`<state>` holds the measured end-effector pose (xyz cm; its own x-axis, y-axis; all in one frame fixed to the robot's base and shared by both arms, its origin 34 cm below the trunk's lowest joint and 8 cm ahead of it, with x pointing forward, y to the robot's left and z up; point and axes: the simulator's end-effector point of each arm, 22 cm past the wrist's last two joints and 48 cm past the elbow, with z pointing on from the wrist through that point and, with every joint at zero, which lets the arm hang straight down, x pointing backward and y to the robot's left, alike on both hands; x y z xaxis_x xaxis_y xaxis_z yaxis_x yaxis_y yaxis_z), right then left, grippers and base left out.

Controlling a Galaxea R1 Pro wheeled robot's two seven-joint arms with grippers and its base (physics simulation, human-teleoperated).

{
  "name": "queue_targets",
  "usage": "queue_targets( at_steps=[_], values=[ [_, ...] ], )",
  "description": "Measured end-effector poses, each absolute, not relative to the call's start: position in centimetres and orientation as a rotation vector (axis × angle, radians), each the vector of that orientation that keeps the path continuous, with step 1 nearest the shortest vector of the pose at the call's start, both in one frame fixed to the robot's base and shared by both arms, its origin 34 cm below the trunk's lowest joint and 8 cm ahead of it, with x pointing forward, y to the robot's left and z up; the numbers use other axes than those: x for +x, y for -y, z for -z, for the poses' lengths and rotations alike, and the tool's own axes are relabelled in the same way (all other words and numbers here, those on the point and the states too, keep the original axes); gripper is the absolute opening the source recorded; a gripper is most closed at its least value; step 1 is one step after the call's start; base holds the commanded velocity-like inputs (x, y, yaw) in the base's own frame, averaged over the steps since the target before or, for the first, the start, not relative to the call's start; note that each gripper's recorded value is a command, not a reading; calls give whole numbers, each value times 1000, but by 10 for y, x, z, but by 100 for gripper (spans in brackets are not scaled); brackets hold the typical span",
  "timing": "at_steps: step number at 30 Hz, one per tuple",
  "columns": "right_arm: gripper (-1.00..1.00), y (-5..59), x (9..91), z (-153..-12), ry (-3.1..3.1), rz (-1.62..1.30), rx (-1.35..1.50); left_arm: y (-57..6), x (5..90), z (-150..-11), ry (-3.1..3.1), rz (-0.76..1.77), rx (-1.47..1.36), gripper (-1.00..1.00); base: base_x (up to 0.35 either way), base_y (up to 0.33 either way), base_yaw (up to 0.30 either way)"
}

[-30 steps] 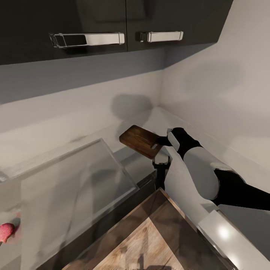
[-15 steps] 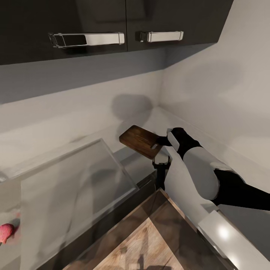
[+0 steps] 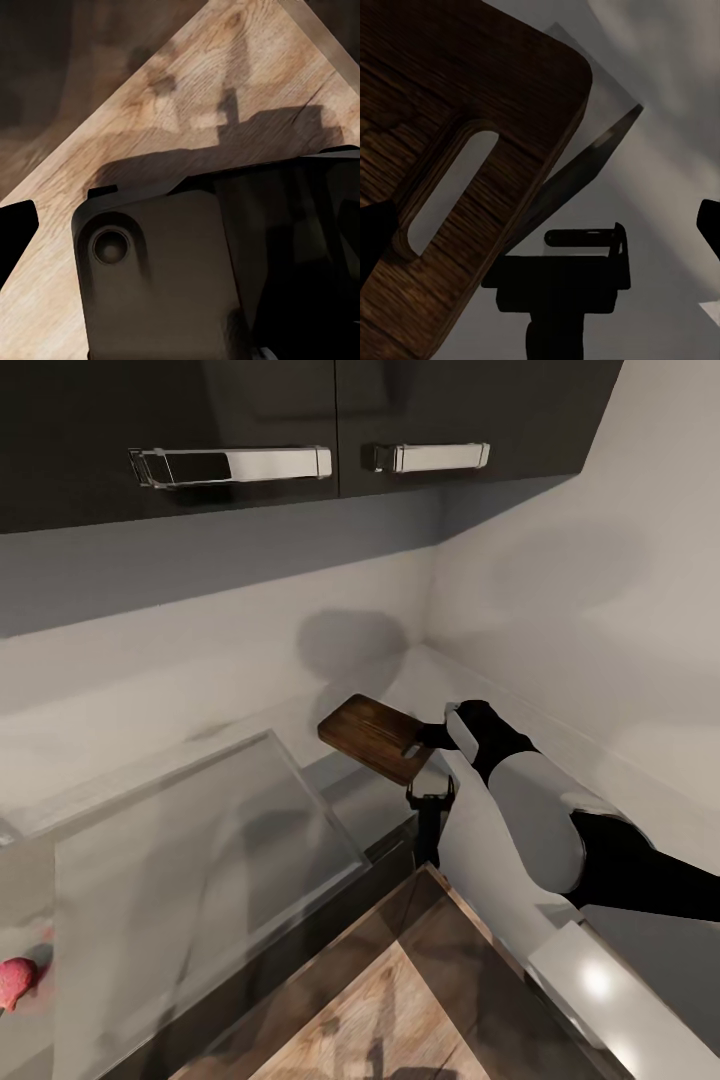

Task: In the kitchen, take the Vidalia onion out of the sink, dice it on the chopping board with the paring knife, put the diced onion into the bowl on the countertop, then place both the paring knife and the chopping board into the sink.

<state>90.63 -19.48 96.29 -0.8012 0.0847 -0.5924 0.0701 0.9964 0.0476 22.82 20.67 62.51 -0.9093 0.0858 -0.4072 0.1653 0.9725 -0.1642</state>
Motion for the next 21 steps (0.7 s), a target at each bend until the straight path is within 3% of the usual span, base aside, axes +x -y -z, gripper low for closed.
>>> queue_targets(
  at_steps=[21],
  values=[
    [100,198,906,-962,-2504,-25,110,-207,228,-625,-2713,274,180,100,36,0,0]
  ],
)
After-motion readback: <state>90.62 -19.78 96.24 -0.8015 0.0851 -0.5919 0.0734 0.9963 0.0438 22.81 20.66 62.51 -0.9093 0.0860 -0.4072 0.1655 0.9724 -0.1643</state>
